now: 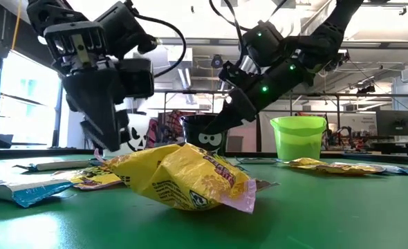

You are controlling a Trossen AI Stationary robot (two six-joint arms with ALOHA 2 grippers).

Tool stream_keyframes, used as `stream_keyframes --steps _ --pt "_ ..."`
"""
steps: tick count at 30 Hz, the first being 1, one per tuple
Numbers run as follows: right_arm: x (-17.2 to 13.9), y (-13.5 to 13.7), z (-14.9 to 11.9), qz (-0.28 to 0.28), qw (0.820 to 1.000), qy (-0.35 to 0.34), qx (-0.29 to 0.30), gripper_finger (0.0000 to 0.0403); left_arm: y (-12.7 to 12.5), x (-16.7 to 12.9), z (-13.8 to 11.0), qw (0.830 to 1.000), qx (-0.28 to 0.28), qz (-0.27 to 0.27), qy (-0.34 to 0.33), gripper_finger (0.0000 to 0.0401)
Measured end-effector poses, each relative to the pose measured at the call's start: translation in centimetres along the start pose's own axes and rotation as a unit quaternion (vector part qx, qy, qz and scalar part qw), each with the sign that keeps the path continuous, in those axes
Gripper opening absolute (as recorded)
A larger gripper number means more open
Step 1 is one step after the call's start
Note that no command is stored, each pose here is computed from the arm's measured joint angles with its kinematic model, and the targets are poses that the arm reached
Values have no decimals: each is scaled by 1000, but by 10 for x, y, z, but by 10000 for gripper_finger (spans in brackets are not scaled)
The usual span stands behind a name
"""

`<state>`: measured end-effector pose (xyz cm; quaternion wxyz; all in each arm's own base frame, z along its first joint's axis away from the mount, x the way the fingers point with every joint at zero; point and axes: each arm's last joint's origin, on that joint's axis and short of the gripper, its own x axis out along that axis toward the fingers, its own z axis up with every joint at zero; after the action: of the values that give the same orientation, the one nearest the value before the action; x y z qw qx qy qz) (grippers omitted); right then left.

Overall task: Sort candy by brand, put in halloween buckets
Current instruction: Put the yellow candy into the green bucket

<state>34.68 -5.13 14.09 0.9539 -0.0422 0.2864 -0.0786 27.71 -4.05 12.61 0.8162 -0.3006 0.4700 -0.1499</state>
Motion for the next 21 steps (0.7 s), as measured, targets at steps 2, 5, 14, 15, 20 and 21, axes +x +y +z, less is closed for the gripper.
stream_keyframes --steps 2,5,14,15,20,21 --pt "0 1 0 1 1000 0 -5 6 0 5 -3 1000 -26 1 9 111" --pt "0 1 0 -2 1000 -2 -4 6 1 13 -7 999 -45 2 20 111" --pt "0 1 2 -8 1000 -10 0 6 -4 24 -7 999 -34 -18 9 111" --pt "0 1 2 -7 1000 -10 0 6 -4 26 -8 999 -34 -17 13 111" --pt "0 2 2 -6 1000 -11 -1 6 -6 34 -11 999 -37 -20 18 111" --pt "0 2 2 -6 1000 -11 -1 6 -6 34 -11 999 -37 -20 18 111"
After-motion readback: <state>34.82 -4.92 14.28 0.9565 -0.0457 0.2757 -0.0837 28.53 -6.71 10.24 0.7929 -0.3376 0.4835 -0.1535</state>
